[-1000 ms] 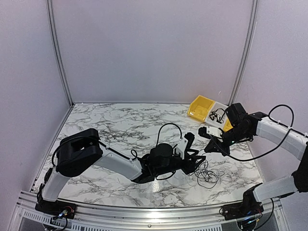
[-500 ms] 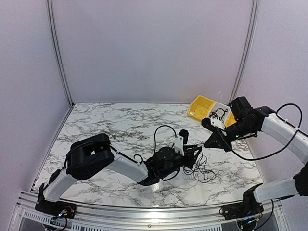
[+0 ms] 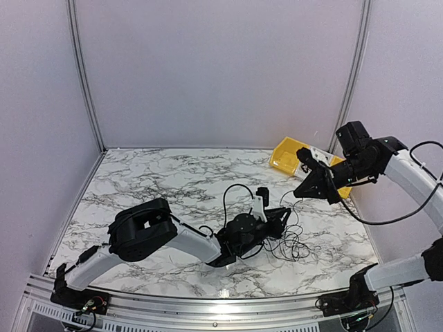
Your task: Untangle the cables
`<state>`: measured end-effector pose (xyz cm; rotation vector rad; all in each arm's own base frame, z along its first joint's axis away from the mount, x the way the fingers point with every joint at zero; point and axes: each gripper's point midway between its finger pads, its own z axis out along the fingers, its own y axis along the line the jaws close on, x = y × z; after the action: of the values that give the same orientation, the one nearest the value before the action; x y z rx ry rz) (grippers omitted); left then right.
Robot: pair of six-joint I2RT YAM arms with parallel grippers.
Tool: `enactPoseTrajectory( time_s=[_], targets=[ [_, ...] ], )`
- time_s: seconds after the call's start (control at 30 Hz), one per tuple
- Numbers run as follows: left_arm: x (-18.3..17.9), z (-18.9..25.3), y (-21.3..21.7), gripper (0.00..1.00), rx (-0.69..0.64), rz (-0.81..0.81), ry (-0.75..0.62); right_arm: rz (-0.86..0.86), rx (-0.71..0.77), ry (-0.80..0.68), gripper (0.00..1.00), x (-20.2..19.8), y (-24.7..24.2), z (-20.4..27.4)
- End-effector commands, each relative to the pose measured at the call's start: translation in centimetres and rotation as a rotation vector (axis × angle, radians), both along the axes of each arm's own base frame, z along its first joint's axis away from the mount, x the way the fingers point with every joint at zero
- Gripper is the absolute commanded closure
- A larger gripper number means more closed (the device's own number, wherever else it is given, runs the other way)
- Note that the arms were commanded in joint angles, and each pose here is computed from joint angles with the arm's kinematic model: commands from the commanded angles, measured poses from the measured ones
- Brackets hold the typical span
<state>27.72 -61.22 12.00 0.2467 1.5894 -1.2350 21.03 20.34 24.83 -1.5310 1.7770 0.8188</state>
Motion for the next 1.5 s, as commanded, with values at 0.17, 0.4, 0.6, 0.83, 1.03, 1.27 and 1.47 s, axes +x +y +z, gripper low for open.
enactPoseTrajectory(
  time_s=[0.17, 0.4, 0.6, 0.83, 1.03, 1.27, 1.47],
  targets=[
    [-0.5, -5.2, -2.2, 0.78, 0.054, -0.087, 0.12, 0.121, 0.21, -0.131, 1.0, -0.9, 2.0, 11.1],
    [-1.5, -7.6, -3.0, 0.81, 0.101, -0.134, 0.164, 0.136, 0.338, -0.294, 1.0, -0.8, 2.6, 20.1],
    [-1.9, -9.0, -3.4, 0.81, 0.123, -0.154, 0.185, 0.146, 0.482, -0.442, 1.0, -2.4, 2.5, 27.9],
    [-1.9, -9.2, -3.4, 0.81, 0.132, -0.15, 0.19, 0.178, 0.558, -0.504, 1.0, -3.4, 2.4, 32.4],
    [-1.9, -9.5, -3.3, 0.81, 0.138, -0.151, 0.197, 0.161, 0.608, -0.646, 1.0, -3.6, 1.5, 37.1],
    [-2.0, -9.4, -3.2, 0.81, 0.145, -0.152, 0.193, 0.011, 0.617, -0.754, 1.0, 0.5, 0.8, 39.4],
    [-2.1, -9.6, -3.1, 0.82, 0.149, -0.16, 0.195, -0.086, 0.712, -0.852, 1.0, 2.2, -2.9, 44.7]
  ],
)
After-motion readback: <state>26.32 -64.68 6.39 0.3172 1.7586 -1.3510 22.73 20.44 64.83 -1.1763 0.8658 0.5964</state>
